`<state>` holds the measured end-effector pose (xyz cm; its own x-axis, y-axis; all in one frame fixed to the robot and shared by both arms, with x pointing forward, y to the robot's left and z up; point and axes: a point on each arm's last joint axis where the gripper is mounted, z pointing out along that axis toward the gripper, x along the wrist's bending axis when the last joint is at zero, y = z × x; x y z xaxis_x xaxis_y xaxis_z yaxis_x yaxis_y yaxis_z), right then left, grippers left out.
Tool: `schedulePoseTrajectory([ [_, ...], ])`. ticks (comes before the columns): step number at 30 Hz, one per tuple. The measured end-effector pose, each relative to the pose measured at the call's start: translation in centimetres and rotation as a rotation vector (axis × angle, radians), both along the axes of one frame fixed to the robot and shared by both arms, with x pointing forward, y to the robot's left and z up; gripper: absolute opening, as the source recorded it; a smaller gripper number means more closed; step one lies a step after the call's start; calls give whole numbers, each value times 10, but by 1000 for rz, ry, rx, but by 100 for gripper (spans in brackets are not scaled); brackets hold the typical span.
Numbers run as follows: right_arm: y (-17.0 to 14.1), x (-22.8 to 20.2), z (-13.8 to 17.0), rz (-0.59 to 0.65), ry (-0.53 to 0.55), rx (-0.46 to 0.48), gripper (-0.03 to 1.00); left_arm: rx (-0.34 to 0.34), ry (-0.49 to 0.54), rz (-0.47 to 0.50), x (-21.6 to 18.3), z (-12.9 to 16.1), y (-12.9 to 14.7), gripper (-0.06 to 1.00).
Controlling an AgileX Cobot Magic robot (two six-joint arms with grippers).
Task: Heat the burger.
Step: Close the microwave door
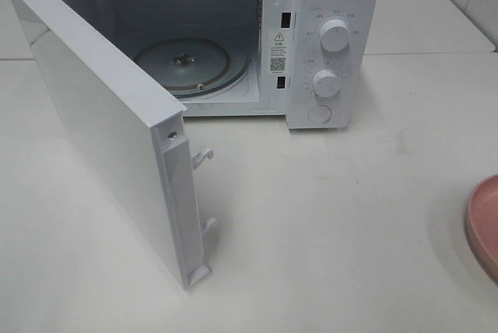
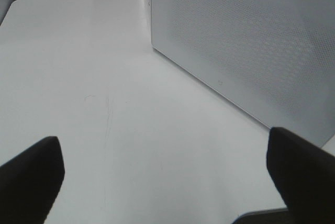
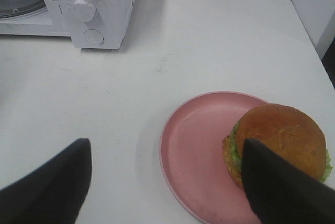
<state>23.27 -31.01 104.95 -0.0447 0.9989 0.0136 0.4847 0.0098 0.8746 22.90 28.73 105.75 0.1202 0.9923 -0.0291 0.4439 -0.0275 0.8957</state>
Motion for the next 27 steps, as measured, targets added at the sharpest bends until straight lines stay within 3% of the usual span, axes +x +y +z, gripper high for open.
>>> schedulePoseTrajectory([
  [9,0,0,0,0,0,0,76,-3,3,2,2,1,0,98],
  [15,0,0,0,0,-1,0,76,-8,44,6,16,6,1,89],
  [18,0,0,0,0,-1,0,76,-10,97,7,25,6,1,79],
  [19,0,0,0,0,-1,0,76,-11,121,7,30,6,1,69],
  [20,0,0,0,0,-1,0,76,-11,121,7,30,6,1,69],
  [22,0,0,0,0,-1,0,76,-13,142,8,35,7,1,53],
  [23,0,0,0,0,-1,0,76,-13,142,8,35,7,1,53],
  [25,0,0,0,0,-1,0,76,-20,118,10,38,9,1,34],
  [26,0,0,0,0,-1,0,76,-20,118,10,38,9,1,34],
  [27,0,0,0,0,-1,0,76,-36,82,10,42,12,1,21],
])
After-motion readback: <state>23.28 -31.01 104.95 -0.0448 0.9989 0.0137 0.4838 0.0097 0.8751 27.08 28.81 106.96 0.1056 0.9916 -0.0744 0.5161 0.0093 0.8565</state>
